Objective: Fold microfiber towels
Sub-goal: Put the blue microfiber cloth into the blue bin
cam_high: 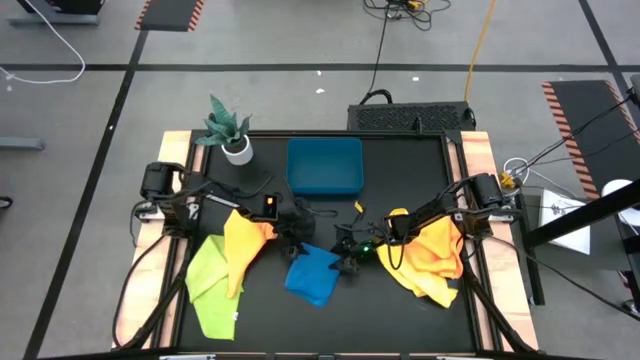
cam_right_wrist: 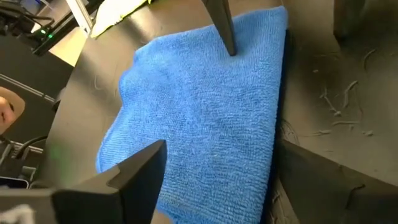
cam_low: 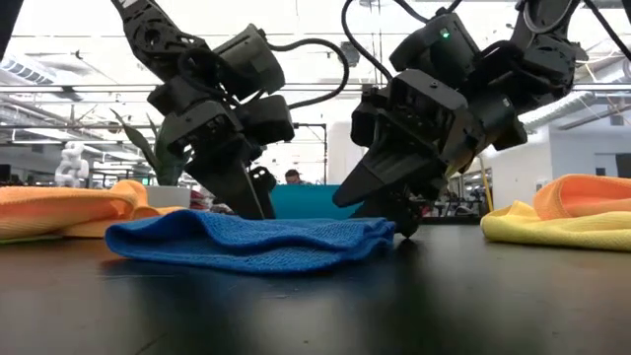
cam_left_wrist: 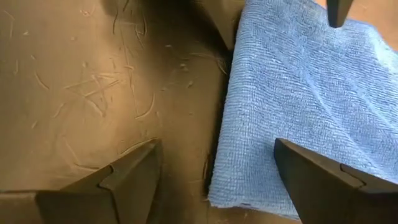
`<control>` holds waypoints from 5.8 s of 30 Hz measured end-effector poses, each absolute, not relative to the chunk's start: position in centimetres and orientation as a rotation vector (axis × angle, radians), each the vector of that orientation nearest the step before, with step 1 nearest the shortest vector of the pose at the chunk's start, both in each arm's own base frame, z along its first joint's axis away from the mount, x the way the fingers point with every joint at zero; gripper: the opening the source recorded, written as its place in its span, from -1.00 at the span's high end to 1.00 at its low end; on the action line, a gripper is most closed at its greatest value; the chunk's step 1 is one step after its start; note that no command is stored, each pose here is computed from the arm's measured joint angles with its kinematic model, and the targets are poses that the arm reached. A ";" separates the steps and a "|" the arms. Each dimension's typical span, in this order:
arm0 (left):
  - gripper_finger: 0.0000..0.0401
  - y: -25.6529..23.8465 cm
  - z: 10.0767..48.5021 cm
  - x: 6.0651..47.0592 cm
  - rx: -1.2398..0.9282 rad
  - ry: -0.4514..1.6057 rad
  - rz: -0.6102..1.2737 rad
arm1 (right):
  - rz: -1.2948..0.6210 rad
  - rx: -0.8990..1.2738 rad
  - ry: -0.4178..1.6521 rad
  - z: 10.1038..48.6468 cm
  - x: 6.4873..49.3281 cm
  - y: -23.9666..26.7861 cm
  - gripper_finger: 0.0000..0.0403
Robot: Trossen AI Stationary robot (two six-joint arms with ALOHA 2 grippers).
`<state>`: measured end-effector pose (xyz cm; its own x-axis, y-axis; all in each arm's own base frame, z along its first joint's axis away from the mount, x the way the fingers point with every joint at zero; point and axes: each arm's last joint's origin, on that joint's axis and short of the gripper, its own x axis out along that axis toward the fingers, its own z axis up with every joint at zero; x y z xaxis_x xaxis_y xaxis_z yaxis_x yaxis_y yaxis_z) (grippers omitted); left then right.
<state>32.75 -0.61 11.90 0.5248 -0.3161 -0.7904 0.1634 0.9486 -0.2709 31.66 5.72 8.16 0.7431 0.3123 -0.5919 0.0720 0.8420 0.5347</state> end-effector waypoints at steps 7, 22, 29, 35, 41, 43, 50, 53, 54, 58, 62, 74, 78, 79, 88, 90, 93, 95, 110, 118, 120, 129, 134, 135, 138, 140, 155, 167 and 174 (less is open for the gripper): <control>-0.23 -0.7 12.0 32.5 -0.176 0.987 -0.310 | 0.132 0.545 0.809 7.5 31.2 5.7 0.02; 0.94 -1.2 12.2 32.6 -0.117 0.964 -0.472 | 0.150 0.480 0.792 9.8 30.6 5.6 0.95; 0.97 -1.0 14.5 34.1 0.001 0.956 -0.377 | 0.060 0.360 0.713 13.6 29.8 4.6 0.98; 0.97 -0.4 19.0 34.9 0.149 0.913 -0.219 | -0.033 0.287 0.604 16.3 29.4 2.7 0.99; 0.97 1.3 23.9 33.3 0.227 0.797 -0.060 | -0.112 0.261 0.505 18.3 29.2 -0.6 0.99; 0.98 2.2 25.1 32.6 0.226 0.764 -0.014 | -0.149 0.255 0.484 18.9 28.9 -1.9 1.00; 0.98 6.7 26.6 31.6 0.209 0.716 0.125 | -0.293 0.274 0.398 20.3 27.9 -6.4 1.00; 0.98 8.9 25.9 31.7 0.197 0.727 0.184 | -0.353 0.286 0.392 20.2 27.5 -8.2 1.00; 0.97 9.7 25.6 31.5 0.189 0.745 0.202 | -0.370 0.289 0.388 20.2 27.4 -8.7 1.00; 0.98 12.2 24.9 31.4 0.164 0.742 0.263 | -0.388 0.285 0.365 20.3 27.0 -10.4 1.00; 0.97 14.0 25.0 31.2 0.149 0.698 0.298 | -0.369 0.296 0.319 20.6 26.8 -11.5 1.00; 0.94 16.4 24.4 30.9 0.137 0.672 0.338 | -0.434 0.288 0.307 19.5 26.6 -14.0 1.00; 0.97 17.5 22.8 31.3 0.125 0.705 0.358 | -0.464 0.291 0.328 17.8 26.8 -15.2 1.00; 0.98 17.8 22.3 31.4 0.120 0.716 0.364 | -0.471 0.289 0.333 17.4 26.9 -15.5 1.00; 0.96 20.2 19.0 31.4 0.076 0.779 0.411 | -0.490 0.322 0.414 13.9 28.2 -18.1 1.00; 0.97 20.5 18.4 31.4 0.067 0.798 0.415 | -0.481 0.329 0.426 13.4 28.8 -18.5 0.98; 0.94 20.8 17.4 31.4 0.056 0.826 0.418 | -0.480 0.331 0.441 12.7 29.5 -19.0 0.92; 0.84 21.0 17.0 31.4 0.051 0.836 0.421 | -0.483 0.334 0.454 12.3 29.8 -19.2 0.88; 0.16 20.7 19.0 31.0 0.082 0.802 0.501 | -0.497 0.295 0.411 15.1 29.5 -18.7 0.28; 0.04 17.3 25.6 30.1 0.121 0.627 0.479 | -0.438 0.242 0.341 20.6 28.7 -16.2 0.16; 0.05 15.9 27.5 29.5 0.130 0.585 0.454 | -0.405 0.205 0.336 22.0 28.4 -15.0 0.17; 0.16 11.1 30.6 29.2 0.190 0.510 0.331 | -0.311 0.045 0.303 24.6 27.5 -11.2 0.18; 0.19 12.3 28.0 30.2 0.245 0.598 0.319 | -0.385 0.017 0.370 22.9 26.8 -12.4 0.18; 0.19 12.7 27.7 30.3 0.239 0.608 0.323 | -0.382 0.014 0.374 22.8 26.6 -12.8 0.18; 0.17 13.7 27.1 30.2 0.228 0.629 0.314 | -0.343 0.008 0.383 22.7 26.3 -13.3 0.18; 0.16 14.2 26.5 30.4 0.211 0.642 0.293 | -0.316 -0.007 0.401 22.5 26.2 -13.3 0.18; -0.22 18.2 21.6 31.1 0.226 0.753 0.263 | -0.316 -0.059 0.474 19.9 28.0 -16.0 -0.30; -0.25 20.5 20.2 30.8 0.199 0.727 0.245 | -0.255 0.009 0.579 15.9 30.9 -20.3 -0.34; -0.21 21.3 17.9 31.0 0.170 0.778 0.236 | -0.248 0.007 0.603 15.4 30.9 -20.4 -0.34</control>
